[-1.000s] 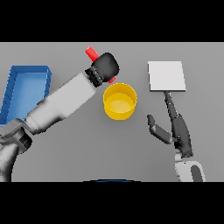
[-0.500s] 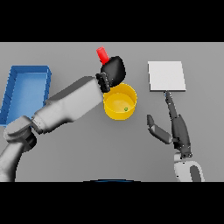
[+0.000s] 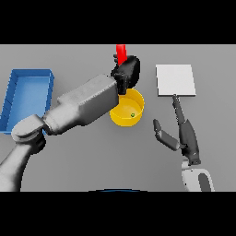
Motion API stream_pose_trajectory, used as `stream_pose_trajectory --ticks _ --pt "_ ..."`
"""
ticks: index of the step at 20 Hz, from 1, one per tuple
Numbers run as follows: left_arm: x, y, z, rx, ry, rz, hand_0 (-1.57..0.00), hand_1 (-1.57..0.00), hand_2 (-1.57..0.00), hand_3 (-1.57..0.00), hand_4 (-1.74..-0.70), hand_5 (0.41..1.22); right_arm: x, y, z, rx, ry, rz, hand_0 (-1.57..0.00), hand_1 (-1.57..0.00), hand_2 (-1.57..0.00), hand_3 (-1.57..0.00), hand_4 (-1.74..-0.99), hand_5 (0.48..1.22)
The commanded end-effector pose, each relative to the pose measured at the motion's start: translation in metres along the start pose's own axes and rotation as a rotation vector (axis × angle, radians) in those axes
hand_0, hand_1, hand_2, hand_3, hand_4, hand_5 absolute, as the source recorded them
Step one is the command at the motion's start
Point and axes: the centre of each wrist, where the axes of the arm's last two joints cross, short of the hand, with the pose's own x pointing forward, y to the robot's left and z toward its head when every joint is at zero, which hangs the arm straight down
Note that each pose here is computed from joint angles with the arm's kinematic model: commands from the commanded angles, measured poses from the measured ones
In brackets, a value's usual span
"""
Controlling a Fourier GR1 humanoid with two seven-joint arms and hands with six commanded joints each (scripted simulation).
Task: Pick up the red beaker and tilt it to pour out 1 green nut into yellow bowl. Pick up the yellow bowl and place it on the metallic measuring scale.
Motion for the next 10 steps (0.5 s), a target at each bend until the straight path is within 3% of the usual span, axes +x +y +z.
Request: stream_pose_trajectory --ticks 1,6,8,10 --pt "-0.006 0.000 0.000 0.031 0.004 -0.003 -1.57 -1.57 -1.57 -1.57 -1.73 1.221 0.001 -0.002 -0.002 0.001 0.001 0.006 0.00 0.00 0.00 0.00 -1.027 0.686" --pt "-0.081 -0.001 0.016 0.045 0.114 0.098 -1.57 -1.57 -1.57 -1.57 -1.73 1.221 0.000 0.001 -0.002 -0.013 0.002 0.029 0.00 0.00 0.00 0.00 -1.023 0.682" --pt "-0.106 -0.010 0.025 0.035 0.185 0.191 -1.57 -1.57 -1.57 -1.02 -1.73 1.221 0.002 -0.002 0.002 -0.011 -0.013 0.032 0.00 0.00 0.00 0.00 -1.028 0.680" --pt "-0.136 -0.029 0.038 0.059 0.234 0.318 -1.57 -1.57 -1.57 -1.22 -1.73 1.221 0.001 -0.002 -0.002 -0.012 0.022 0.013 0.00 0.00 0.00 0.00 -1.009 0.676"
